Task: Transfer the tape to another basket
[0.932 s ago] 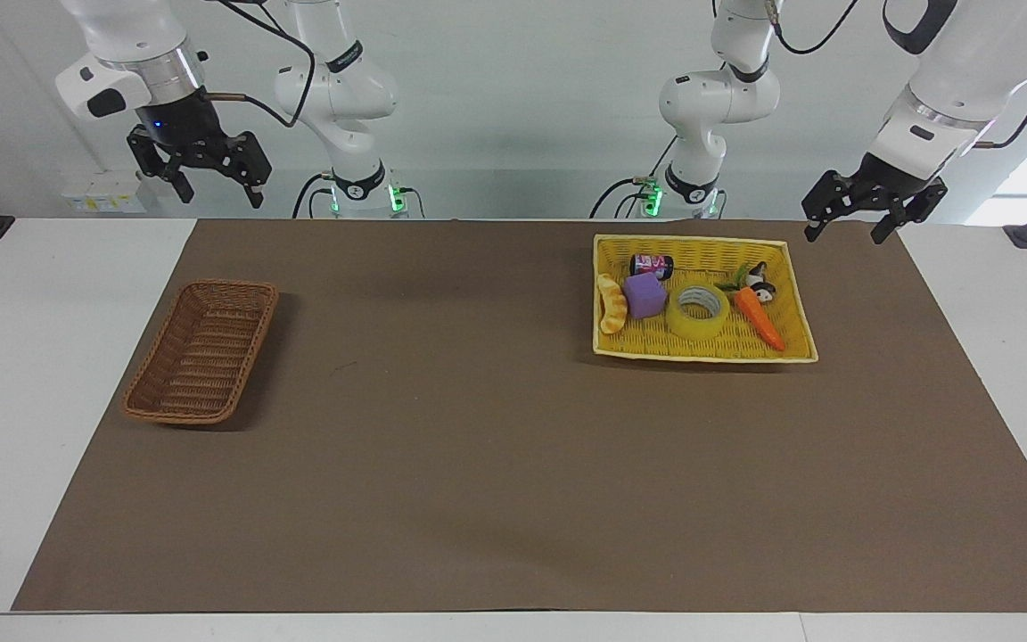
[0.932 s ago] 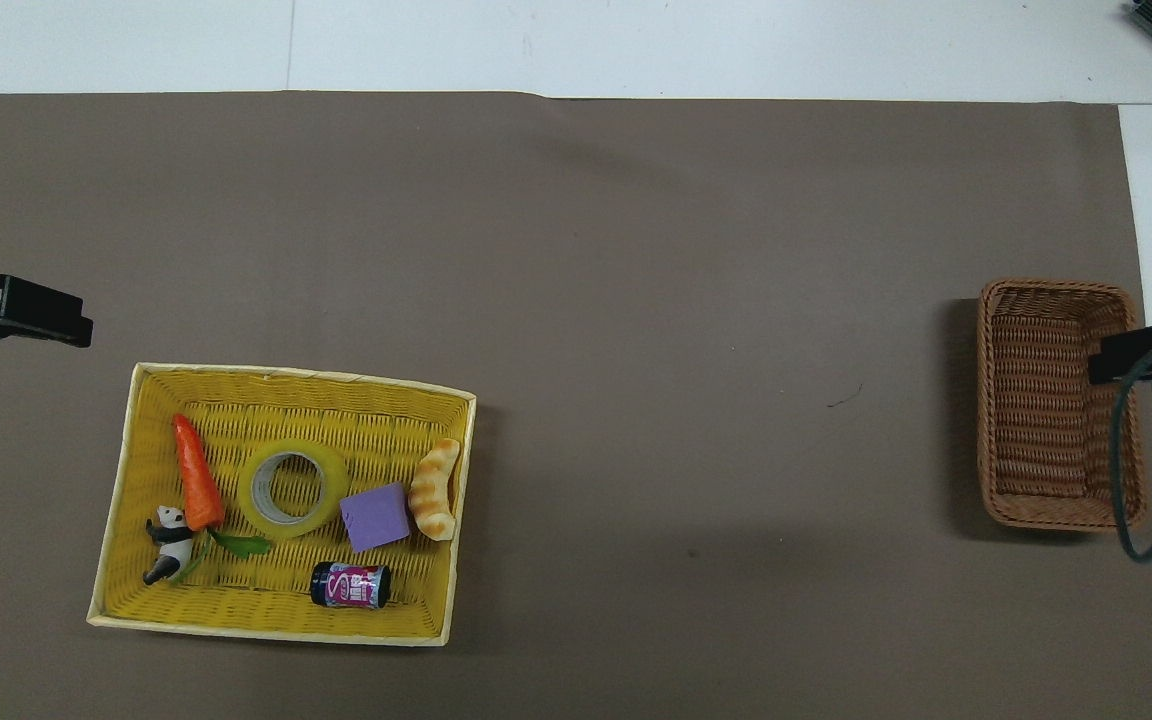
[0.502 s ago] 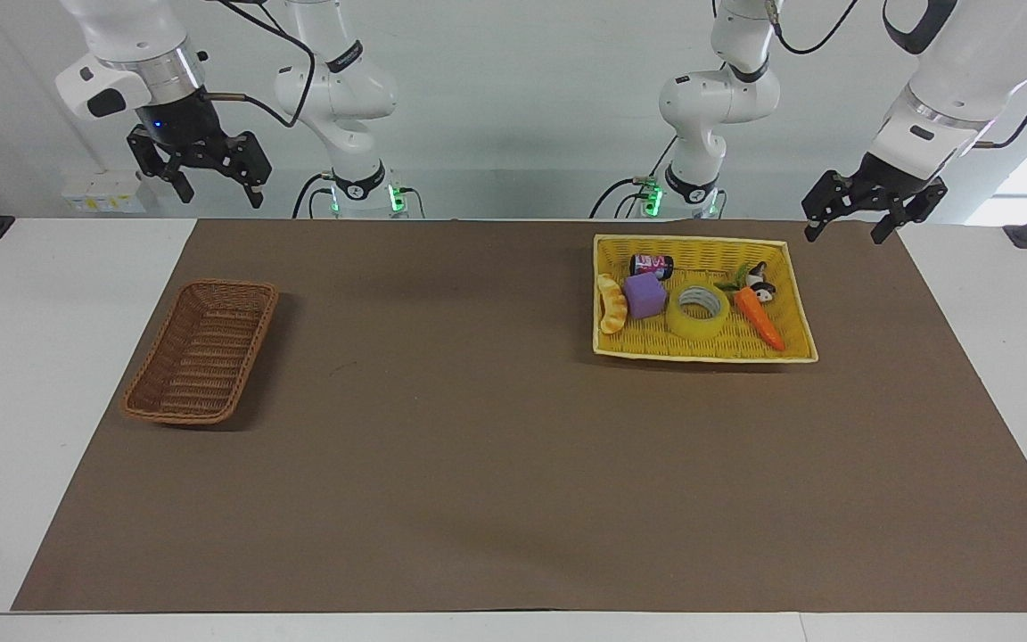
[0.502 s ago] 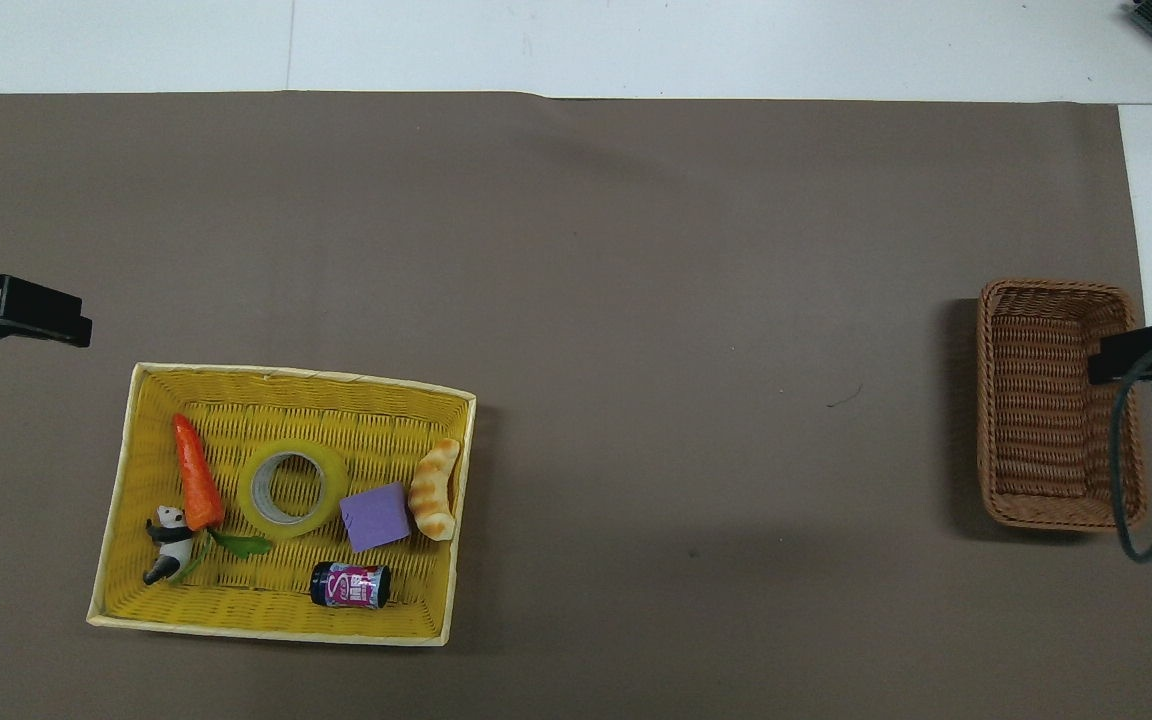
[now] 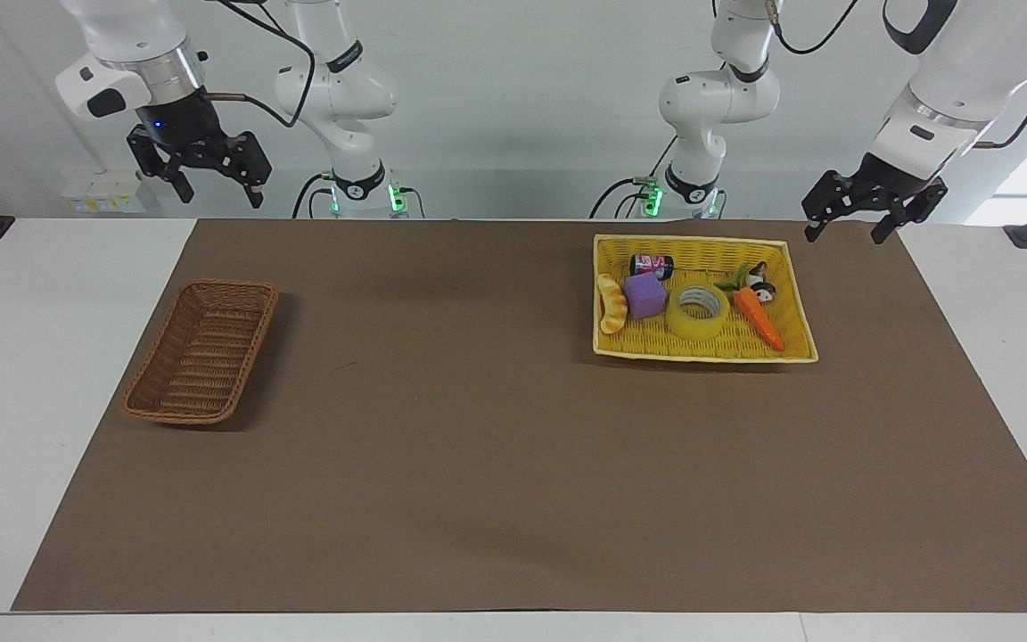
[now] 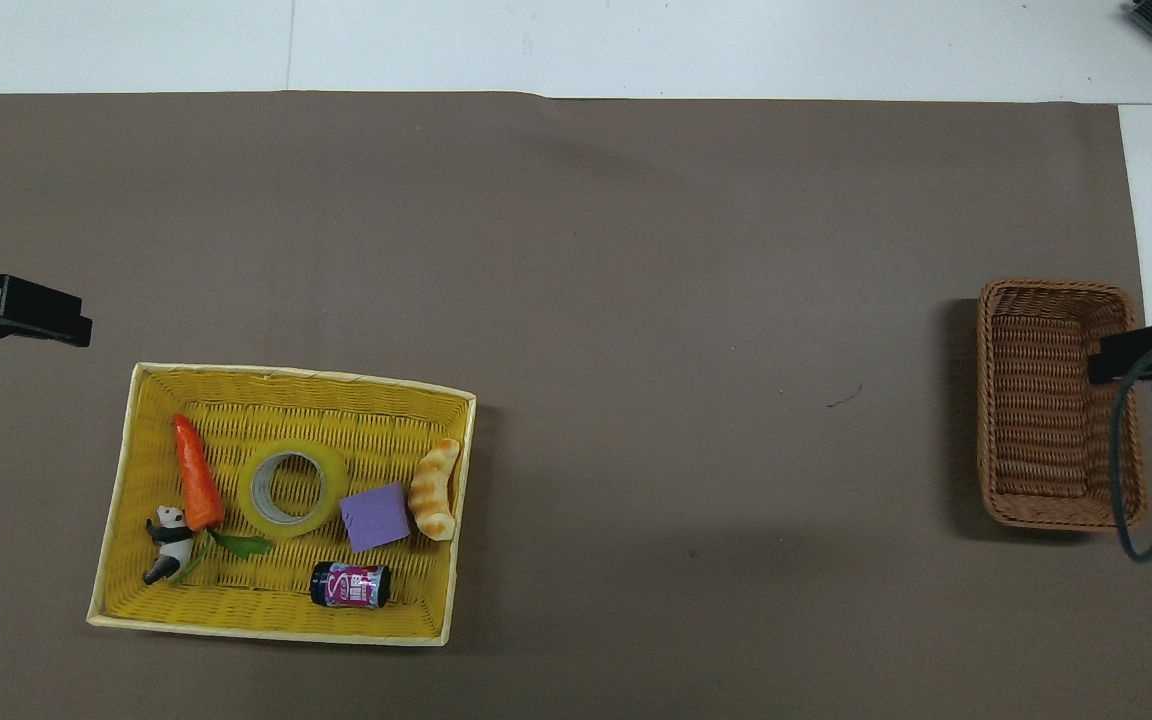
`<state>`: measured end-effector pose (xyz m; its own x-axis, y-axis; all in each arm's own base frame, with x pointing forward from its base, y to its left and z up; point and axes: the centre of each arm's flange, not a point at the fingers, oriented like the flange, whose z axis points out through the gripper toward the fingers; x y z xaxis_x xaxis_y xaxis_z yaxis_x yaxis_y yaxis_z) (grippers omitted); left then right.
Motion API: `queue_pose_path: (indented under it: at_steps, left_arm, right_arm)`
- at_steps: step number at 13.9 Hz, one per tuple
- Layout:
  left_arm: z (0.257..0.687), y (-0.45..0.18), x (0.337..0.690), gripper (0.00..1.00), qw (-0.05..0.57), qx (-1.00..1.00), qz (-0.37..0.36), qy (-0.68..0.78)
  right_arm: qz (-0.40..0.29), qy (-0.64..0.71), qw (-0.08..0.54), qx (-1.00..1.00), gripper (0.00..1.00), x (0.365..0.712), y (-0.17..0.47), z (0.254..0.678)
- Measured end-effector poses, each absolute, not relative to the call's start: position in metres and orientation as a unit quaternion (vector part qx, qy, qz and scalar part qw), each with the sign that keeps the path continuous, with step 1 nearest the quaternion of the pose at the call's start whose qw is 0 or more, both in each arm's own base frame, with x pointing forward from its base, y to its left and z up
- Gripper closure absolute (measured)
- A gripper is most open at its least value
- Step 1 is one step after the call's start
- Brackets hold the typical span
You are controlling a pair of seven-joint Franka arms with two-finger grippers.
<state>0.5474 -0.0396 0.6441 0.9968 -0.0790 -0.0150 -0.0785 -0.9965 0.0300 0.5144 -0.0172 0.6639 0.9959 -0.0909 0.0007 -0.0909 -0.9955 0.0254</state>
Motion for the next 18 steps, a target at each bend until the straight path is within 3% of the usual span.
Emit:
queue_pose_path:
  at_steps: [18]
  left_arm:
    - [0.644, -0.075, 0.536, 0.0, 0.012, 0.999, -0.012, -0.039]
  right_arm:
    - [0.0, -0.046, 0.013, 0.999, 0.0, 0.514, -0.017, 0.664]
